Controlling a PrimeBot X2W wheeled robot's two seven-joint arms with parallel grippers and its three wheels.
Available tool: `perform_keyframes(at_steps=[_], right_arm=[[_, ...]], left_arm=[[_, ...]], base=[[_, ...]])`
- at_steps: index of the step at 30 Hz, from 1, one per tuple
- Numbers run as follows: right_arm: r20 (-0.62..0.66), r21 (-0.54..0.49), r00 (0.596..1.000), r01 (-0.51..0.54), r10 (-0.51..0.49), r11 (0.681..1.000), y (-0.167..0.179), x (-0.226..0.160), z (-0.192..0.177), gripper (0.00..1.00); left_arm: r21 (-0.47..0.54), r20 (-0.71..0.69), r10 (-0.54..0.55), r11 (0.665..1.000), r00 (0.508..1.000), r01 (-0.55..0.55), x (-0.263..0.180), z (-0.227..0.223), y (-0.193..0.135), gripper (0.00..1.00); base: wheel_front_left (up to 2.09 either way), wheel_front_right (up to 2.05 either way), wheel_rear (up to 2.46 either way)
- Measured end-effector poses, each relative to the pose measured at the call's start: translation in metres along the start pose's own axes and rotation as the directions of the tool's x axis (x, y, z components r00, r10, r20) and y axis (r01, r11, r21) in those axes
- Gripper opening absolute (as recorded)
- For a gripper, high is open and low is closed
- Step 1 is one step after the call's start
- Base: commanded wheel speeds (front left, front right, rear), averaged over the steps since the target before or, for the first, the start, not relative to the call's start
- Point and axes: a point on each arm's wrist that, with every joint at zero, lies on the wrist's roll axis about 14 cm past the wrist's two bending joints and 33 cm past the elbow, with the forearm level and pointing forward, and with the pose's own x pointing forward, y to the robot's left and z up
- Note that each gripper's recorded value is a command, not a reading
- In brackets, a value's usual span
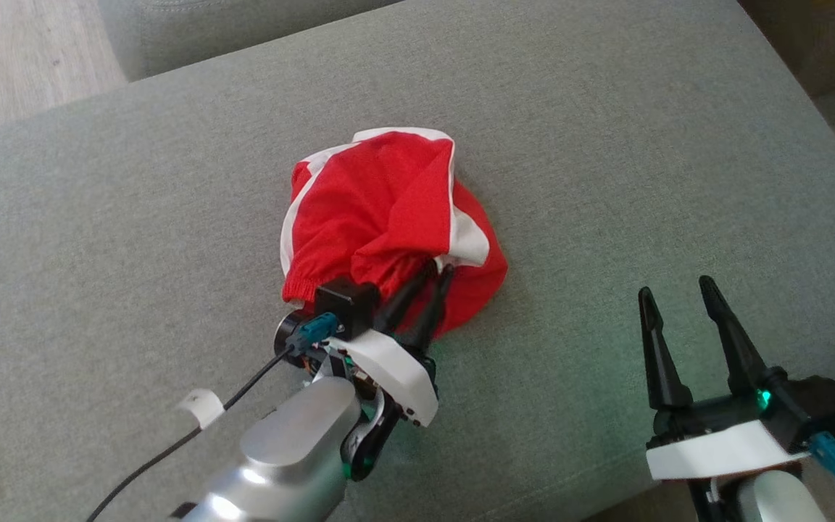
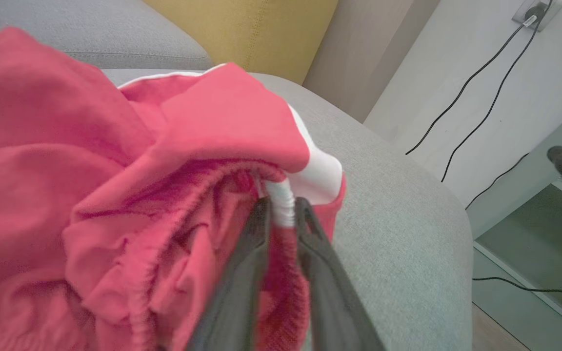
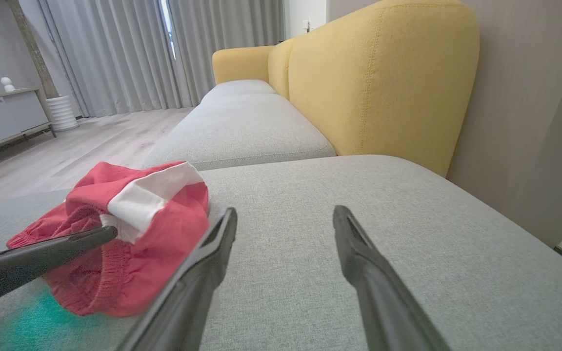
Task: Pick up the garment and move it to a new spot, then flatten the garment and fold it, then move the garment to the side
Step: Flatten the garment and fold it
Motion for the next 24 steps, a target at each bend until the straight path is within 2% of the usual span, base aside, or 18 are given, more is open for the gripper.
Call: perform_keyframes(at_steps=[1,2,3,9,13,15,19,22,24], right_arm=[[0.000,0.000,1.000,-0.002,0.002,1.000,0.001,0.000,0.000,1.00],[-0.001,0.001,1.000,-0.004,0.004,1.000,0.001,0.000,0.000,1.00],[-0.001,0.001,1.000,-0.005,0.005,1.000,0.002,0.001,0.000,1.00],[0.017,0.004,1.000,-0.013,0.013,1.000,0.004,0.000,0.004,1.00],[0.040,0.008,0.999,-0.020,0.020,1.000,0.006,-0.001,0.011,1.00],[0.054,0.010,0.998,-0.027,0.026,1.000,0.008,-0.003,0.014,1.00],[0.088,0.014,0.996,-0.030,0.028,0.999,0.008,-0.008,0.024,1.00],[0.112,0.017,0.993,-0.027,0.024,1.000,0.007,-0.013,0.030,1.00],[0.126,0.019,0.992,-0.024,0.021,1.000,0.007,-0.016,0.034,1.00]], left_arm=[[0.003,-0.003,-0.001,1.000,1.000,0.001,0.000,0.000,0.000,0.20],[0.002,-0.003,0.001,1.000,1.000,-0.001,0.000,0.000,0.001,0.02],[0.002,0.002,0.008,1.000,1.000,-0.008,0.001,0.001,0.002,0.00],[0.052,0.017,-0.027,0.998,0.999,0.026,0.002,0.014,-0.005,0.00],[0.185,0.031,-0.097,0.979,0.995,0.090,0.009,0.043,-0.020,0.00],[0.280,0.058,-0.131,0.954,0.990,0.110,0.016,0.076,-0.028,0.00],[0.472,0.152,-0.219,0.873,0.964,0.123,0.026,0.163,-0.059,0.00],[0.552,0.231,-0.286,0.826,0.930,0.117,0.021,0.219,-0.090,0.00],[0.562,0.266,-0.326,0.817,0.907,0.128,0.014,0.240,-0.107,0.00]], base=[[0.00,0.00,0.00],[0.00,0.00,0.00],[0.00,0.00,0.00],[0.00,0.00,0.00],[0.00,0.00,0.00],[0.00,0.00,0.00],[0.00,0.00,0.00],[0.00,0.00,0.00],[0.00,0.00,0.00]])
